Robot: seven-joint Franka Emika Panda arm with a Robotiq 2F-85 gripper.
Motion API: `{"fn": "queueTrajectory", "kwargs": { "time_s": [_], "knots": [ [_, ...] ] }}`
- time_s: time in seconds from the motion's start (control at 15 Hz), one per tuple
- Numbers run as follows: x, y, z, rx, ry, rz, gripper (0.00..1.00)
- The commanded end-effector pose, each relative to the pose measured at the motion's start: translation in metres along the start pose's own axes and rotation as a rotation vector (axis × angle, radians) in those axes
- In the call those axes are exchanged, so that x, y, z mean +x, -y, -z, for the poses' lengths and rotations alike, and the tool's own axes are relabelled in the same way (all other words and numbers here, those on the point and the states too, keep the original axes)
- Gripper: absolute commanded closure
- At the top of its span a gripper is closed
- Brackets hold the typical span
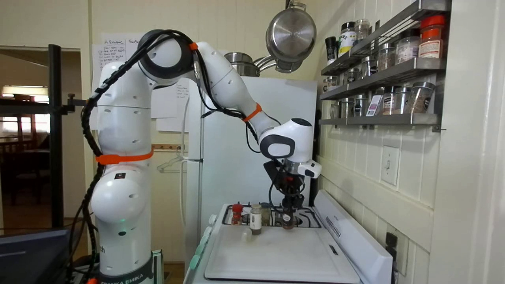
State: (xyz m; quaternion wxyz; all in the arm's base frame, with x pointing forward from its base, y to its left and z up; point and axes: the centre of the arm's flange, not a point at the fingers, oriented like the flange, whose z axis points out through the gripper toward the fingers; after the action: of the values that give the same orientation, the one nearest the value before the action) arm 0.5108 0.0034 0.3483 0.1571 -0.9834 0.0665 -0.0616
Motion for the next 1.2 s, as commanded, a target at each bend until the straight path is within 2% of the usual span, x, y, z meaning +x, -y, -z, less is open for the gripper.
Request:
{"fn": "queueTrajectory", "kwargs": {
  "time_s": [0.0,0.53,1.13],
  "knots": [
    [-0.015,-0.006,0.0,0.031,-0.037,-0.004,0.69],
    [-0.025,-0.026,0.007,0.045,-0.041,-0.051,0.69],
    [-0.017,-0.044,0.027,0.077,0.024,-0.062,0.69]
  ]
}}
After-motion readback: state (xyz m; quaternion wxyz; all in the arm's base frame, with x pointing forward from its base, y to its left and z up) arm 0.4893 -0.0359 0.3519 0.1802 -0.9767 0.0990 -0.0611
